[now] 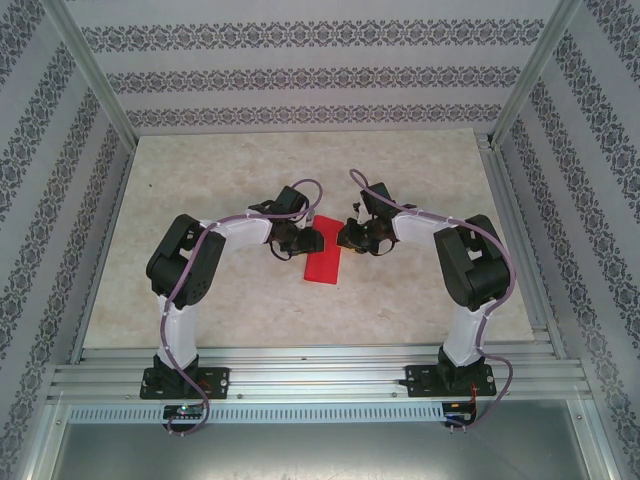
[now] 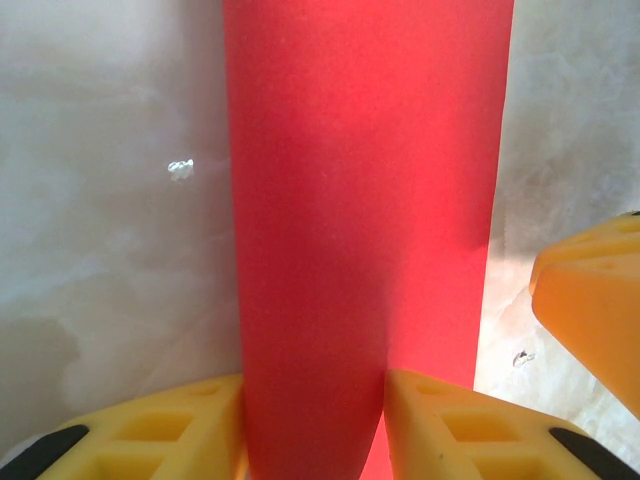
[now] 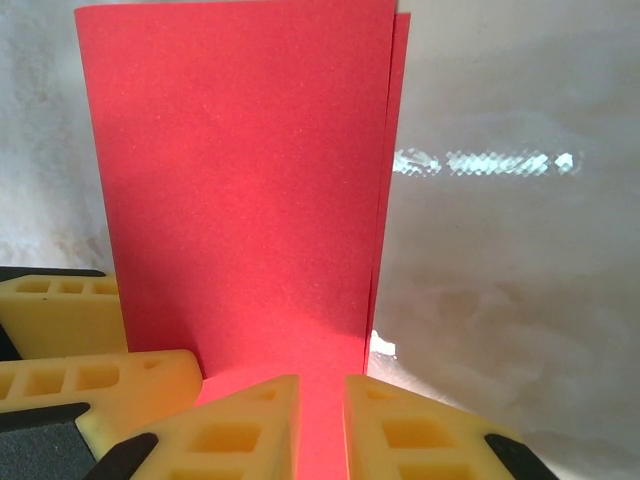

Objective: Fold a paper plane with a square sheet of paper (fold left side to right side)
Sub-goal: First fold in half a square sheet of paper at the center of the table.

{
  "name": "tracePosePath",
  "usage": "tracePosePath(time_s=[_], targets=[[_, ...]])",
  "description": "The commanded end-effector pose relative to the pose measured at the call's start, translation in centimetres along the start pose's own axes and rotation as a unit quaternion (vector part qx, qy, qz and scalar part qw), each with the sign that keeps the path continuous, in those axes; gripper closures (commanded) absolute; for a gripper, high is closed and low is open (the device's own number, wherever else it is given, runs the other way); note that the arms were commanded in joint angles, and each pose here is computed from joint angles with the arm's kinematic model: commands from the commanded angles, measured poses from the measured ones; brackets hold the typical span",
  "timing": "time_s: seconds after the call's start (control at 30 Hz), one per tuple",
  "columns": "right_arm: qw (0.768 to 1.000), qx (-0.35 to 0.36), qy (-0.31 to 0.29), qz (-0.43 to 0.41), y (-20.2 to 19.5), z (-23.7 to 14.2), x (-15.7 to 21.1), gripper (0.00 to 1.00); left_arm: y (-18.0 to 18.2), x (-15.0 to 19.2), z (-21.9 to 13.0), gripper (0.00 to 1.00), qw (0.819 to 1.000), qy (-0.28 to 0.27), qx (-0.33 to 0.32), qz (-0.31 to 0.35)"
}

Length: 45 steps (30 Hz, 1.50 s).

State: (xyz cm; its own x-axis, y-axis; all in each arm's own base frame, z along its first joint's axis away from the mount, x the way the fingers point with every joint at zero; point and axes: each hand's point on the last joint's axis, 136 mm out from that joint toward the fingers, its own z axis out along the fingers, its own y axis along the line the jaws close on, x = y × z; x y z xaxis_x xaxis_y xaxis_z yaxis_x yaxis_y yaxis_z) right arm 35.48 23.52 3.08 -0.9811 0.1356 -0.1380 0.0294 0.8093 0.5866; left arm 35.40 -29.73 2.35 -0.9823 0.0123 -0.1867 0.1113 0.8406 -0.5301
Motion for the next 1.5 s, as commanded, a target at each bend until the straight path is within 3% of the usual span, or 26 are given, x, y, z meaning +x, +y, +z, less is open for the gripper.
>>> tracePosePath(time_s=[0.0,0.4,1.47], targets=[[1.000,-0.003,-0.014,-0.004,0.6,0.0,-0.9,0.81,2.3,1.7,3.3,0.58,0.999,0.026,-0.031,-0.006],[1.000,-0.003,-0.005,-0.003,0.7,0.8,-0.5,0.86,2.3,1.8,3.4,0.57,0.999,0.027,-0.031,-0.007],[1.000,0.002,-0.014,-0.005,0.9,0.0,-0.8,0.86,2.7,2.5,3.1,0.59,0.999,0.036,-0.036,0.005]])
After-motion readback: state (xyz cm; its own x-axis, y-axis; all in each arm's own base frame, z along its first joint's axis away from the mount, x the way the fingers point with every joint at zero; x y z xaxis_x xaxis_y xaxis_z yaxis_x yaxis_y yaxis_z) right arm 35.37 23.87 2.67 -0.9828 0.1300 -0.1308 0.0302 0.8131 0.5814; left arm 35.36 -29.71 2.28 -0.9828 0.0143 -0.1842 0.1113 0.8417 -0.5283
